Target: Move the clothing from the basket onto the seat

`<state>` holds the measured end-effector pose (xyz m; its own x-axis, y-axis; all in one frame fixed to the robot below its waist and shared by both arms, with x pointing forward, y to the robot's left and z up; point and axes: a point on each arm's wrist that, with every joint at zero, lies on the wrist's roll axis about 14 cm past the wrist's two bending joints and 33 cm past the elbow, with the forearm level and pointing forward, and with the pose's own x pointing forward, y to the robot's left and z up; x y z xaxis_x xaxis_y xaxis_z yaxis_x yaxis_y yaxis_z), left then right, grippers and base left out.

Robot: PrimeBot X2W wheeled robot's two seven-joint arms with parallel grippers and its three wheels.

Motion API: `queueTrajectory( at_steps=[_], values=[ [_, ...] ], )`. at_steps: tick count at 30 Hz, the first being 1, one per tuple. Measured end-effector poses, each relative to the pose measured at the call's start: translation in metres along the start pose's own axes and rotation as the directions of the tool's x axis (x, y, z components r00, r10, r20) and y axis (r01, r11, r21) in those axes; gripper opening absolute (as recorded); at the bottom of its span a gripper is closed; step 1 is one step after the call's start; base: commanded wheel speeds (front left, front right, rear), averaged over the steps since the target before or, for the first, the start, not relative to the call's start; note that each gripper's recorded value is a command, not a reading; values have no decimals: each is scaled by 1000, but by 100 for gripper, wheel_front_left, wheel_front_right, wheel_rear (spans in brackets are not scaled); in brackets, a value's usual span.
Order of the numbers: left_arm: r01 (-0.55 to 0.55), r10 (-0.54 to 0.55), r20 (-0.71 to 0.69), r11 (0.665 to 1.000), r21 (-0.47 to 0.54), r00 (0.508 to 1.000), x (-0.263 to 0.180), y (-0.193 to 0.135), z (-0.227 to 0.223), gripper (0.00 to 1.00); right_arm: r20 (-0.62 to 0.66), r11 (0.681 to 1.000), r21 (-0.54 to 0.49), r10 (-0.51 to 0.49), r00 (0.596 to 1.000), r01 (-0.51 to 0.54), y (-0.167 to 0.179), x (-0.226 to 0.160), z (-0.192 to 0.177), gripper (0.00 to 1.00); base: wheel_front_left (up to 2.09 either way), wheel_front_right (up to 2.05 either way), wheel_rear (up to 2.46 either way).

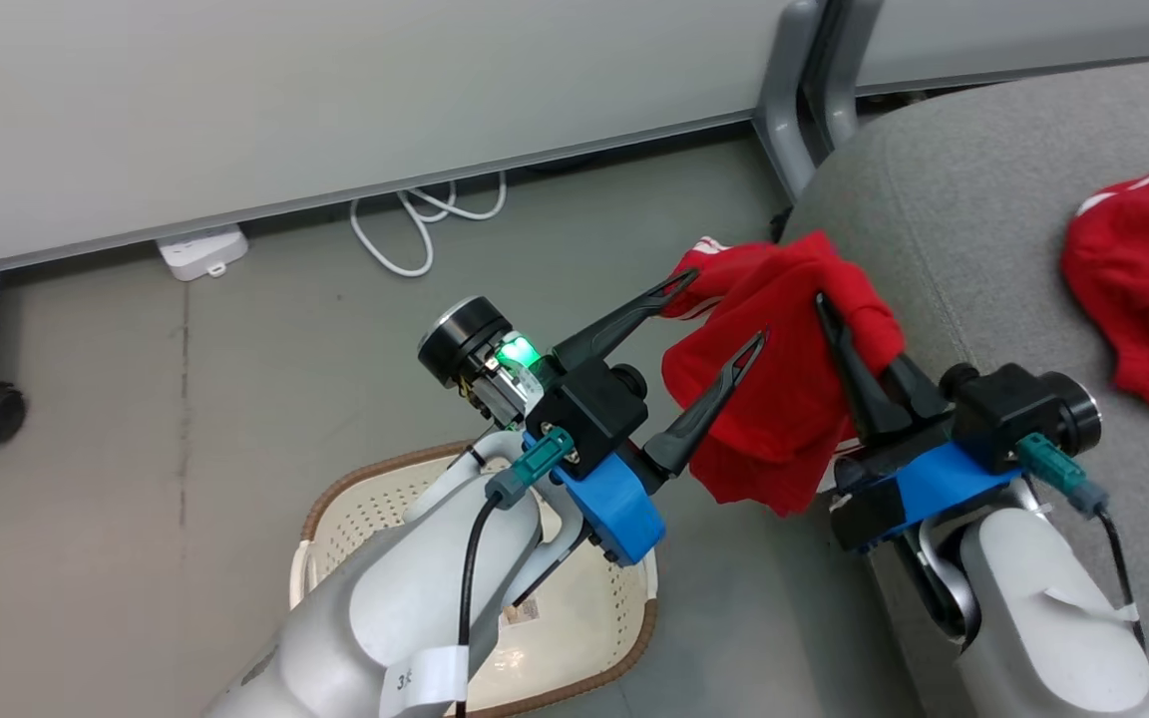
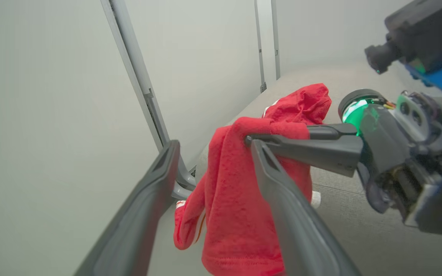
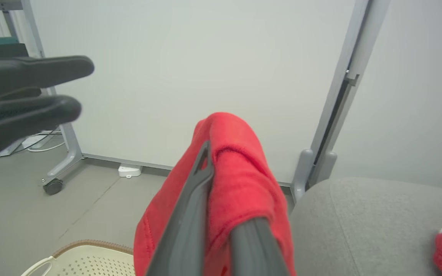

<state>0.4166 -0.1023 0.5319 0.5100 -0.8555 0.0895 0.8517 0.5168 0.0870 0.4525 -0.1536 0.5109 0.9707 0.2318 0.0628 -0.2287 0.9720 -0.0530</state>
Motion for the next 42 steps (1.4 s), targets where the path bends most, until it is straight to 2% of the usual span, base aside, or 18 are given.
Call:
queueTrajectory(
  at_steps=[9, 22, 27, 35, 42],
  values=[
    [124, -124, 1, 991, -47, 992, 23, -34, -15, 100, 13, 982, -31, -188, 982, 188, -64, -24, 6, 0, 0, 0, 0],
    [280, -282, -6, 955, -102, 959, 40, -80, -35, 100, -41, 916, -46, -399, 916, 398, -120, -80, -9, 0, 0, 0, 0],
    [305, -308, -11, 945, -116, 951, 44, -87, -41, 100, -72, 899, -45, -439, 896, 437, -126, -95, -18, 0, 0, 0, 0],
    [317, -320, -9, 941, -123, 947, 48, -88, -44, 100, -84, 890, -40, -455, 886, 453, -127, -100, -22, 0, 0, 0, 0],
    [318, -321, -7, 939, -128, 947, 50, -86, -46, 100, -35, 887, -65, -459, 888, 456, -138, -90, -6, 0, 0, 0, 0]
  ],
)
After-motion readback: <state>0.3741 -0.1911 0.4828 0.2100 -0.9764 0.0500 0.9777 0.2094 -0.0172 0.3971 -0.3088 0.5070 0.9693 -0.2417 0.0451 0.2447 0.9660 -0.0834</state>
